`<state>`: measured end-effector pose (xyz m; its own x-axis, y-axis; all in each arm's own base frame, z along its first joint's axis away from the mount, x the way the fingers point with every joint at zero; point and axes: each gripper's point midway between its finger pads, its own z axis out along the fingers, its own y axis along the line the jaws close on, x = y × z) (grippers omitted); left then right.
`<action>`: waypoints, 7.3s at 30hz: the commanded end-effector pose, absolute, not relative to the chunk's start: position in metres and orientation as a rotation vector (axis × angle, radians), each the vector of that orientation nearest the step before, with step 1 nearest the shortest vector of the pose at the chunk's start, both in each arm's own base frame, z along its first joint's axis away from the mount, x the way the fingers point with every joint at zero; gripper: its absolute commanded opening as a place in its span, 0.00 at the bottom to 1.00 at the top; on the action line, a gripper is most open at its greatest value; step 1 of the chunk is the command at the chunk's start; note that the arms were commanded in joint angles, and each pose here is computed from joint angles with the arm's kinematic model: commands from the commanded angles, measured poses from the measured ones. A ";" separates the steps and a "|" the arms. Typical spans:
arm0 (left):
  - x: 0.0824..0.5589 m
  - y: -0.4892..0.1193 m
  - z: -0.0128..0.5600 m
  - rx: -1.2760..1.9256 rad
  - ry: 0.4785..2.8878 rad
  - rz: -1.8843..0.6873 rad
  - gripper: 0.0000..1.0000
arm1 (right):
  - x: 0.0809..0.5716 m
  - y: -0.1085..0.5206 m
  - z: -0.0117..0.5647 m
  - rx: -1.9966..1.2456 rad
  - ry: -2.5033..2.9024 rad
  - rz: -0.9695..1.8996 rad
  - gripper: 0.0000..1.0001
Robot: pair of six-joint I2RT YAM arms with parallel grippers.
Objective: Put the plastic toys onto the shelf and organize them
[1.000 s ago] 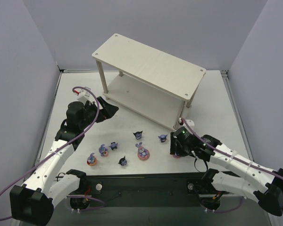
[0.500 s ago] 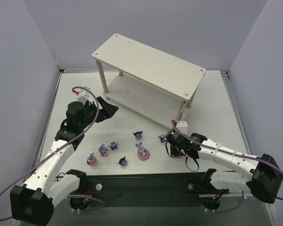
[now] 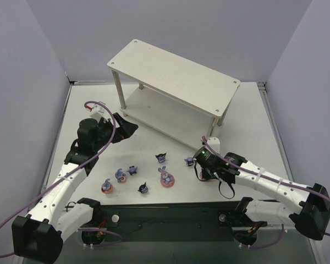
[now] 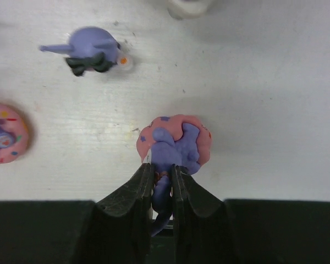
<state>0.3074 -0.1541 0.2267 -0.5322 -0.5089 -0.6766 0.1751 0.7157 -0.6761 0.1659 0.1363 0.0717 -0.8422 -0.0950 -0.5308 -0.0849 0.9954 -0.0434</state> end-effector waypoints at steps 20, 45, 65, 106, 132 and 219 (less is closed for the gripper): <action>0.301 -0.165 0.242 -0.116 1.910 -0.950 0.97 | 0.198 0.199 0.250 -0.536 2.272 0.292 0.00; 0.293 -0.152 0.252 -0.084 1.924 -0.856 0.97 | 0.247 0.229 0.205 -0.815 2.249 0.018 0.00; 0.291 -0.151 0.251 -0.083 1.938 -0.851 0.97 | 0.240 0.216 0.382 -0.786 1.863 0.180 0.00; 0.283 -0.163 0.236 -0.078 1.960 -0.953 0.97 | 0.284 0.171 0.437 -0.934 1.902 0.127 0.00; 0.285 -0.163 0.226 -0.085 1.983 -0.952 0.97 | 0.314 0.168 0.422 -0.998 1.912 -0.029 0.47; 0.179 -0.294 0.068 -0.682 2.417 -0.227 0.67 | 0.144 0.100 0.198 -0.097 2.418 0.347 0.59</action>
